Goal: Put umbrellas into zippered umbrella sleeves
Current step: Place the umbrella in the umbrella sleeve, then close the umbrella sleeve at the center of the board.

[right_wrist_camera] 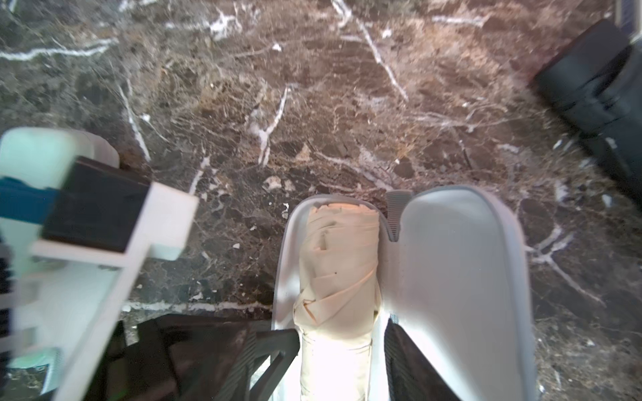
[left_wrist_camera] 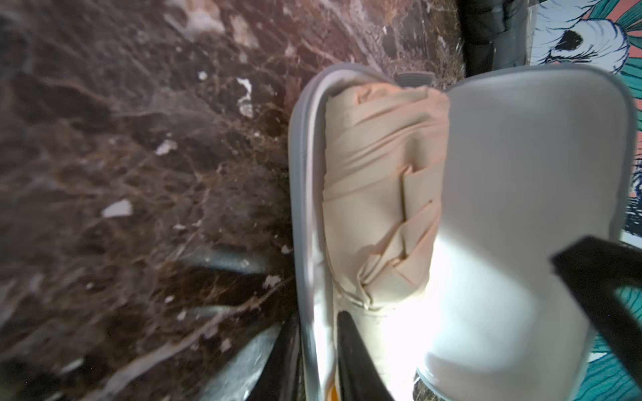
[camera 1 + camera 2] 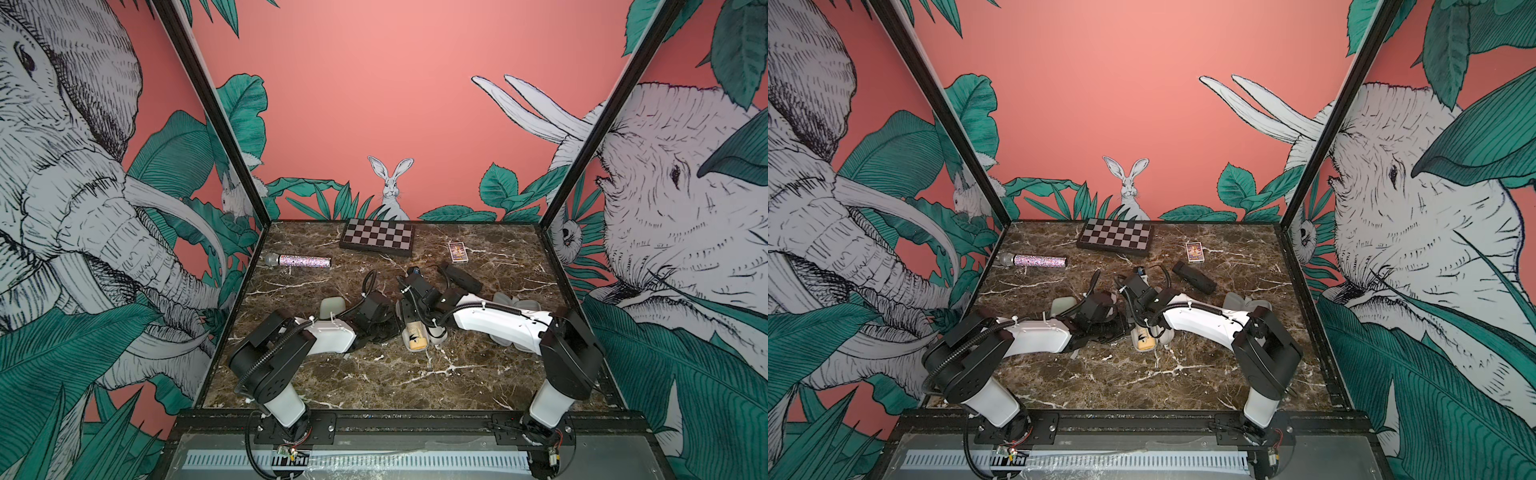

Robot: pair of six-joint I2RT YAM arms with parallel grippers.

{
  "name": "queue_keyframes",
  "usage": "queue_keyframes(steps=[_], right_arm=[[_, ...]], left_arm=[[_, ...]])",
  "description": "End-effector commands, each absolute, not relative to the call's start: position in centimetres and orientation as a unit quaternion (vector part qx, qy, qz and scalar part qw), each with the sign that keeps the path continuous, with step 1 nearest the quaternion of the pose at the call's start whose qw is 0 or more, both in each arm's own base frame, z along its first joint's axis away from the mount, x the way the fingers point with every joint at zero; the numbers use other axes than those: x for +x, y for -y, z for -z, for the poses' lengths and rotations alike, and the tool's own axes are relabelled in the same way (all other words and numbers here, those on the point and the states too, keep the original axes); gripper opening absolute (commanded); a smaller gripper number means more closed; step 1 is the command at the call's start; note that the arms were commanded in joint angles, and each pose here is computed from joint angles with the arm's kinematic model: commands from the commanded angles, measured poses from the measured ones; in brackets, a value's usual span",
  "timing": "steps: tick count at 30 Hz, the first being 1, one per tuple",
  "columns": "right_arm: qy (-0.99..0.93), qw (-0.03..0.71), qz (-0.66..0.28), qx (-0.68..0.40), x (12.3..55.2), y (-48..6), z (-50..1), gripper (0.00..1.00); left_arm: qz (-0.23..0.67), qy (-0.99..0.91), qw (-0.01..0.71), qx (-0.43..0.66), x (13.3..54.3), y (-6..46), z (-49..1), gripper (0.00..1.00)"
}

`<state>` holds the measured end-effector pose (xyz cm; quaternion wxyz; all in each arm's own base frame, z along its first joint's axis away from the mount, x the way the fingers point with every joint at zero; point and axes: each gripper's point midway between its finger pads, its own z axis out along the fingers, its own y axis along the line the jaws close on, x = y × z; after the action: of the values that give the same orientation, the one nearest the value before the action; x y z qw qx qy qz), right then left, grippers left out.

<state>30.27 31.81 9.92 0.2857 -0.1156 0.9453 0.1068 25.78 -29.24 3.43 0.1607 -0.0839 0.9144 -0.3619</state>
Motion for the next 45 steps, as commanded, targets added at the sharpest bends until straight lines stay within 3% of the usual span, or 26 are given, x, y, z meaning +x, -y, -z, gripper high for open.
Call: queue_keyframes(steps=[1, 5, 7, 13, 17, 20, 25, 30, 38, 45], right_arm=[[-0.957, 0.247, -0.092, -0.116, 29.6, -31.5, -6.5, 0.54], [-0.966, 0.216, -0.095, -0.107, 28.9, -31.0, -3.6, 0.40], [-0.965, 0.213, -0.110, -0.105, 28.9, -31.1, -4.1, 0.39], [-0.941, 0.260, -0.175, -0.125, 29.9, -31.1, -13.5, 0.51], [-0.941, 0.278, -0.165, -0.101, 30.6, -26.5, -16.9, 0.56], [-0.954, 0.260, -0.135, -0.067, 30.8, -22.1, -15.6, 0.59], [-0.957, 0.240, -0.165, 0.001, 31.1, -18.8, -13.4, 0.59], [-0.964, 0.191, -0.183, 0.005, 30.9, -19.5, -10.3, 0.54], [-0.929, 0.167, -0.328, 0.025, 30.9, -24.9, -10.3, 0.51], [-0.949, 0.136, -0.284, 0.020, 29.9, -26.8, -5.9, 0.53]], left_arm=[[0.377, -0.906, 0.174, -0.088, 26.0, 29.1, -4.2, 0.19], [0.376, -0.906, 0.173, -0.088, 26.1, 29.2, -3.8, 0.15], [0.378, -0.905, 0.173, -0.091, 26.2, 29.2, -3.8, 0.14], [0.368, -0.908, 0.181, -0.091, 26.5, 27.7, -4.7, 0.15], [0.364, -0.907, 0.187, -0.095, 27.0, 26.0, -5.4, 0.23], [0.377, -0.903, 0.186, -0.091, 27.0, 26.1, -5.7, 0.33], [0.421, -0.883, 0.176, -0.105, 27.4, 27.2, -5.2, 0.36], [0.416, -0.889, 0.168, -0.096, 27.6, 27.5, -4.6, 0.34], [0.420, -0.887, 0.165, -0.099, 28.2, 28.1, -3.8, 0.22], [0.417, -0.887, 0.171, -0.101, 28.1, 27.7, -4.0, 0.18]])
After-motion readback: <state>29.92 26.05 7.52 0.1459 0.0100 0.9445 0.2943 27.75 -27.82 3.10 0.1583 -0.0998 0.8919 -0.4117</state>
